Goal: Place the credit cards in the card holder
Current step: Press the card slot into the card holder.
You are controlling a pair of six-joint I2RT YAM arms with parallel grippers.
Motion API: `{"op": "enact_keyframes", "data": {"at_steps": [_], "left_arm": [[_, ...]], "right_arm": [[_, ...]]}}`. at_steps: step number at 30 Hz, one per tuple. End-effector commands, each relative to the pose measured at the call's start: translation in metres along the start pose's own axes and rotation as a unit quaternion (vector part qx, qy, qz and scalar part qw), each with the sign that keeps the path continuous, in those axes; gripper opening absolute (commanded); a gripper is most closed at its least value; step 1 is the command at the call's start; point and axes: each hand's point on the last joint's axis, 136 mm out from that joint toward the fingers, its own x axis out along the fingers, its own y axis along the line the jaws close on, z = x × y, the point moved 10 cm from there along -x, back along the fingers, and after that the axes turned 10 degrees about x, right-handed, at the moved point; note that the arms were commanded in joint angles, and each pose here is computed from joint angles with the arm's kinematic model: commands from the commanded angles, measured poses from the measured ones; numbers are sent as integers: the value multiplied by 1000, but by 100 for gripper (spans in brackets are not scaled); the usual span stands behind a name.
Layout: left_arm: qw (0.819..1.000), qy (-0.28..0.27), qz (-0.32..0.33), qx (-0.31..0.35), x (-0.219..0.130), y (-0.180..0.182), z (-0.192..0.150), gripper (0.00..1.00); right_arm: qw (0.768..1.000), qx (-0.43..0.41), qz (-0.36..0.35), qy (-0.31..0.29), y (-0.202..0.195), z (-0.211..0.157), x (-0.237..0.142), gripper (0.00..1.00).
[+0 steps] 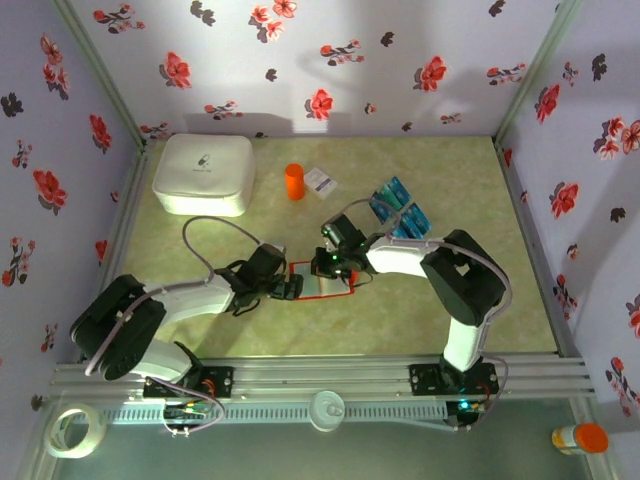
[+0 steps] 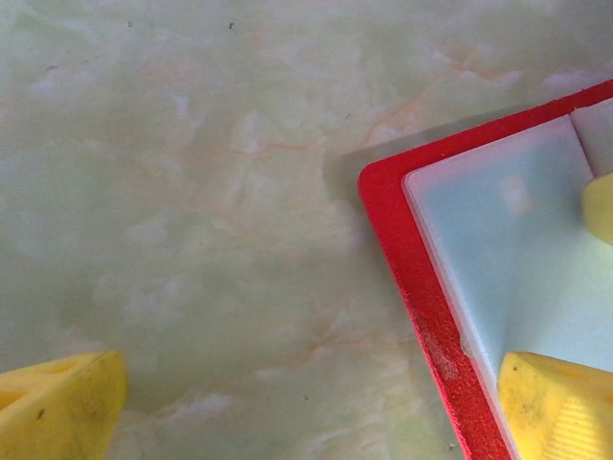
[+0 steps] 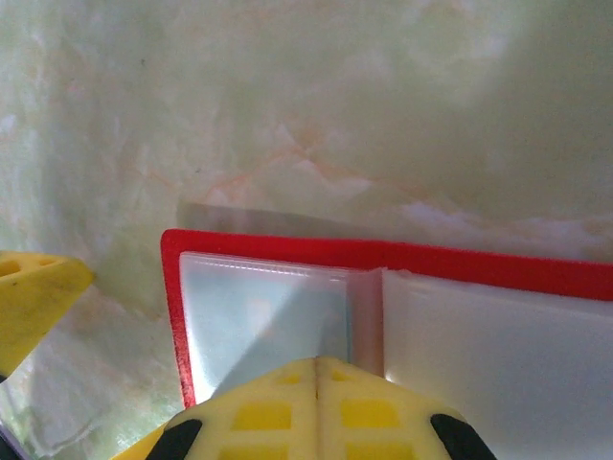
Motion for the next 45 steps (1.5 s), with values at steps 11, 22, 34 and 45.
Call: {"op": "enact_keyframes", "data": {"at_steps": [11, 22, 34, 45], "left_arm": [[1000, -19, -19, -8, -11, -8, 10, 100], [1000, 8, 2, -2, 4, -8, -5, 100], [999, 38, 19, -1, 11, -8, -14, 100], [999, 46, 26, -4, 14, -9, -23, 100]], "right_arm": [[1000, 16, 11, 8, 0, -1, 10, 0], [1000, 24, 15, 10, -1, -2, 11, 0], [999, 20, 26, 17, 12, -1, 10, 10], [999, -23, 34, -17, 50, 17, -29, 25]]}}
